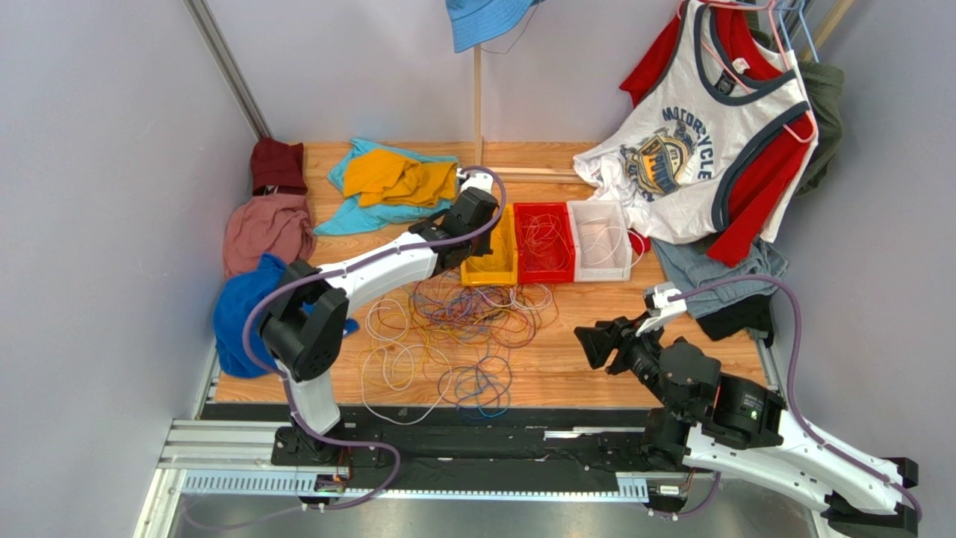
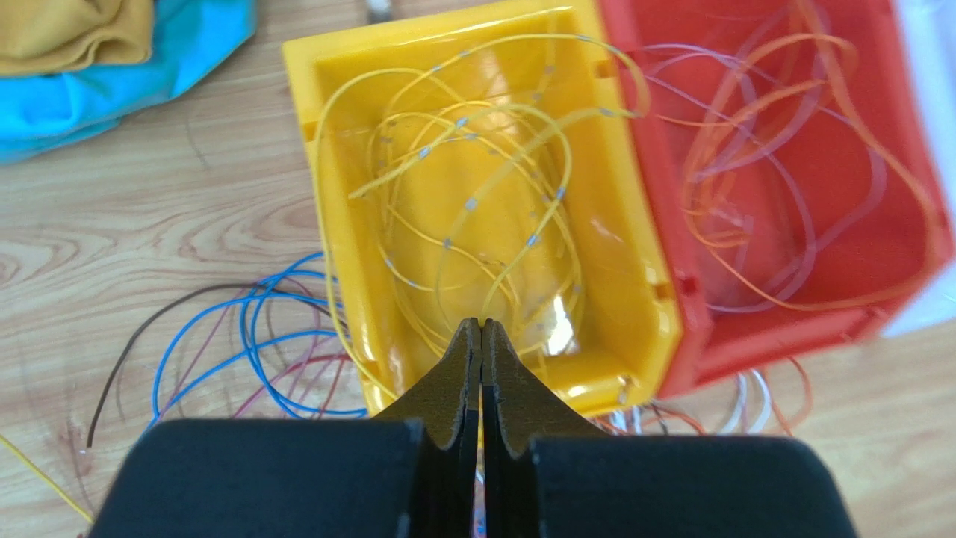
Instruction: Untangle the cables
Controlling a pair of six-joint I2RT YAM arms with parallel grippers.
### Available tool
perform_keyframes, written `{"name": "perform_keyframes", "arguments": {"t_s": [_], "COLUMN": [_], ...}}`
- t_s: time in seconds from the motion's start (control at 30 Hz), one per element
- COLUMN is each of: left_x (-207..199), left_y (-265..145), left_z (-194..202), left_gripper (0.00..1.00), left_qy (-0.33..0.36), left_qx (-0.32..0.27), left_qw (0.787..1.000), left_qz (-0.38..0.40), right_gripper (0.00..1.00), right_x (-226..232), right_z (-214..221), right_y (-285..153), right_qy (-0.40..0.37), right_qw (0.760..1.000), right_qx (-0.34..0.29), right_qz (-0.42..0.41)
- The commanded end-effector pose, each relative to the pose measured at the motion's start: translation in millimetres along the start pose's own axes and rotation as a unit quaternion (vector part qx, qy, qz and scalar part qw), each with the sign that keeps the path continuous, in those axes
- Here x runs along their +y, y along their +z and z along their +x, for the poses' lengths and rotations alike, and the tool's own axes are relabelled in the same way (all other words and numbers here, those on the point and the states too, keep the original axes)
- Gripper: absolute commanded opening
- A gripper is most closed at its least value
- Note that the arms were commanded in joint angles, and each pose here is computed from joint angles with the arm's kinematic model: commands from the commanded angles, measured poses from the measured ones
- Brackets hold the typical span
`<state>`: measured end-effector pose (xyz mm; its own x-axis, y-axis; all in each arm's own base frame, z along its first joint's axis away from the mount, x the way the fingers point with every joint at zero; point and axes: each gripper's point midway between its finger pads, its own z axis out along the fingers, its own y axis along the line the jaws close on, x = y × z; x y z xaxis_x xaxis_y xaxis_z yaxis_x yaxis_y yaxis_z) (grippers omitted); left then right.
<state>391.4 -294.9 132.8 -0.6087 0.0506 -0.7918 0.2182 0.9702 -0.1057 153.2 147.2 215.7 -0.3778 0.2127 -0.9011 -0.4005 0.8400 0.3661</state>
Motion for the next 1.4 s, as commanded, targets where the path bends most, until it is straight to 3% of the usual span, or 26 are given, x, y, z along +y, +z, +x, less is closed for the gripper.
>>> {"name": "perform_keyframes", "arguments": {"t_s": [0.0,0.4,0.43,0.5,0.57,0.6,0.7,1.2,1.37], "left_x": [1.3,0.9,2.0,2.2,3.9,4.8,7.8,1.8,4.1], "left_y": [23.4,67.7,66.0,62.7,54.2,50.8,34.2,-59.1,-90.9], "left_z": [9.4,26.5,24.9,24.7,18.2,15.7,5.6,-59.9,-64.9], "left_gripper": [0.00,0.00,0.04,0.24,0.38,0.53,0.78,0.81,0.81], "left_qy": [-0.018,-0.004,-0.007,-0.007,-0.005,-0.004,-0.008,-0.027,-0.025], "left_qx": [0.019,0.049,0.048,0.044,0.038,0.035,0.023,-0.067,-0.086], "left_qw": [1.000,0.998,0.998,0.999,0.999,0.999,0.999,0.997,0.996], "left_qz": [-0.017,-0.030,-0.031,-0.028,-0.026,-0.027,-0.025,0.024,0.027], "right_gripper": [0.51,0.51,0.51,0.51,0.51,0.51,0.51,0.51,0.51], "right_x": [2.3,2.4,2.9,2.9,3.6,3.8,3.6,2.0,1.7], "right_z": [-5.2,-0.1,-0.2,0.6,0.2,0.3,-0.6,-4.6,-3.4], "right_y": [-1.3,4.1,4.1,4.6,4.6,4.6,4.0,-0.1,1.0], "right_qy": [0.016,0.004,0.005,0.003,0.004,0.004,0.006,0.016,0.014], "right_qw": [1.000,1.000,1.000,1.000,1.000,1.000,1.000,1.000,1.000], "right_qx": [-0.011,-0.003,-0.003,-0.003,-0.004,-0.003,-0.005,-0.015,-0.014], "right_qz": [-0.005,0.002,0.001,0.000,-0.001,-0.002,-0.002,-0.006,-0.004]}}
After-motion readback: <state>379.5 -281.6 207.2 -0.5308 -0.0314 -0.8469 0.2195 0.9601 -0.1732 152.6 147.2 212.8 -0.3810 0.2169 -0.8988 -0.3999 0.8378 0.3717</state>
